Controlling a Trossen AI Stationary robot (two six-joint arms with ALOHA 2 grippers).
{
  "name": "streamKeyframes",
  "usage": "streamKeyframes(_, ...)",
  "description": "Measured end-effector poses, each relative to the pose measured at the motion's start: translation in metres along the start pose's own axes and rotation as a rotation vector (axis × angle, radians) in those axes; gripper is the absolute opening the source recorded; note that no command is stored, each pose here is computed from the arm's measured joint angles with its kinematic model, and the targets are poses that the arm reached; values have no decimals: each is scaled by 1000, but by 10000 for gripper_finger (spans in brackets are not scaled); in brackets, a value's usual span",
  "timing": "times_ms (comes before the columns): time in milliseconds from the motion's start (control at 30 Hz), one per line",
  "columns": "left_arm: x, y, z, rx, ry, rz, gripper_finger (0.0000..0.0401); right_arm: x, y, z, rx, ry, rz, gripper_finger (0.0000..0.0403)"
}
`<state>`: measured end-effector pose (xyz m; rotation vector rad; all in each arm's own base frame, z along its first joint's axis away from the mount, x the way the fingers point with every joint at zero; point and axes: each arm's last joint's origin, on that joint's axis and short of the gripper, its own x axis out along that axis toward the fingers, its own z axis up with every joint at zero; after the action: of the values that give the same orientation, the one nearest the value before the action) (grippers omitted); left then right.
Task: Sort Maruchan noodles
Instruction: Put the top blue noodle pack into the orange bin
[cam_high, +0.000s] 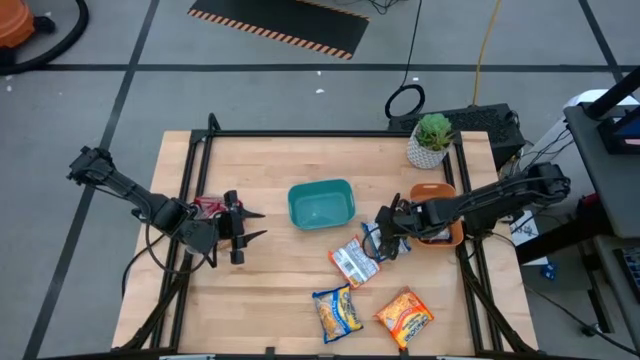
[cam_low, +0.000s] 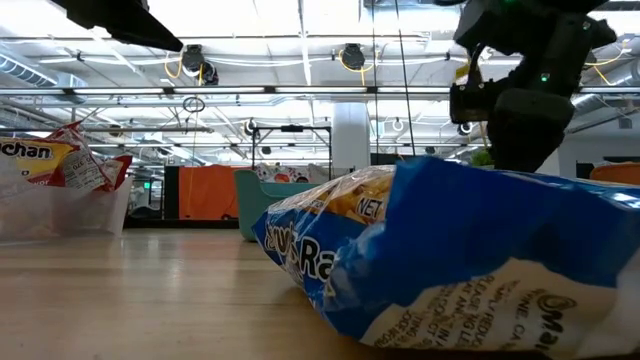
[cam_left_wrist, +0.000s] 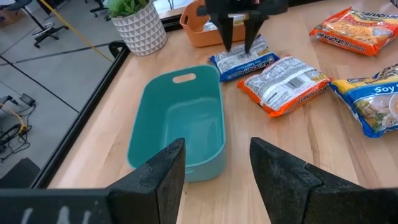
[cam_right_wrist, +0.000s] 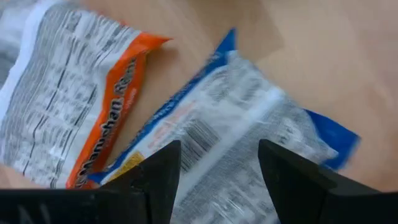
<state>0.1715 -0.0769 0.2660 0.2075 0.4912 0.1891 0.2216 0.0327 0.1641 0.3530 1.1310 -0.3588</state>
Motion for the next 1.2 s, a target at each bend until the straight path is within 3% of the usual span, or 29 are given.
streamKeyframes(167,0,0,0,4,2,0,186,10,0,3,-150,14,-11,210)
streamKeyframes(433,0,0,-1,12,5,1,186,14,-5,5,-163,33,-31,201)
streamKeyframes(1033,0,0,-1,12,6,1,186,8,-8,4,-213,32,-28,11)
streamKeyframes(1200,0,0,-1,17,6,1,186,-6,-9,5,-179,-37,-15,3)
